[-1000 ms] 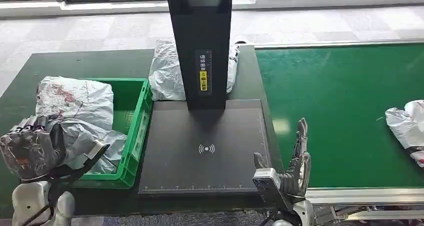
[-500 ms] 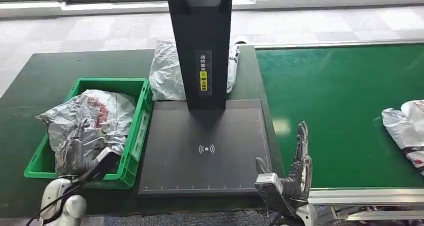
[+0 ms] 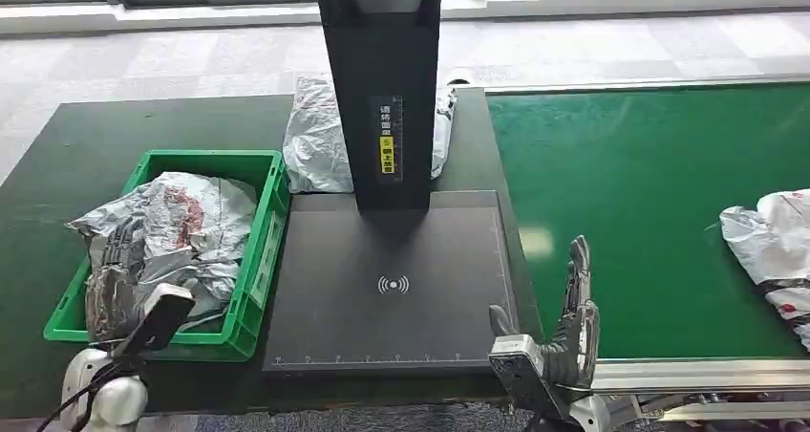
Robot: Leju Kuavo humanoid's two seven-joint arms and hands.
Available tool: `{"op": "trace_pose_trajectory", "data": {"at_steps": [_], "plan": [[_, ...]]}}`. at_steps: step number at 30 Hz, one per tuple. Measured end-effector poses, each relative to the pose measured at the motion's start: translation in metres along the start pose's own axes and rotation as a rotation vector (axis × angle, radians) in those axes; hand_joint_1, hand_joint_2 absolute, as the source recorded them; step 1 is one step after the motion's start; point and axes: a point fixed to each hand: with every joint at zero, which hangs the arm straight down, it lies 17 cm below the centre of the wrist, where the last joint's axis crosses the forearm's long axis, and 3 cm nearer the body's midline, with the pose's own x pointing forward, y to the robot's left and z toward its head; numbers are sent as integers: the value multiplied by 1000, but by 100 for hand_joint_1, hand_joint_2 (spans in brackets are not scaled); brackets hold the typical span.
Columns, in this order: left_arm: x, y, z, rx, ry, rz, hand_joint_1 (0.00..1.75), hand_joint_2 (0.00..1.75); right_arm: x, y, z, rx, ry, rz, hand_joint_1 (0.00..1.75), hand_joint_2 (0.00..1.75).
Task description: Moved the parcel from conveyor to table for the left to box.
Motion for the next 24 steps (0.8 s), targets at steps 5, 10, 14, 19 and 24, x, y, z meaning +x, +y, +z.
{"op": "trace_pose_trajectory", "data": {"at_steps": [5, 10, 14, 19, 24], "plan": [[20, 16, -1, 35, -45, 35, 0, 175, 3, -1, 0, 1, -10, -4, 0, 175], [25, 23, 0, 51, -58, 39, 0, 175, 4, -1, 0, 2, -12, -5, 0, 175], [30, 26, 0, 57, -70, 80, 0, 175, 4, -1, 0, 5, -13, -7, 0, 175], [51, 31, 2, 58, -99, 335, 0, 175, 6, 2, 0, 19, -19, -28, 0, 175], [75, 27, 2, 30, -103, 579, 0, 175, 13, 3, -4, 16, -39, -56, 0, 0]]}}
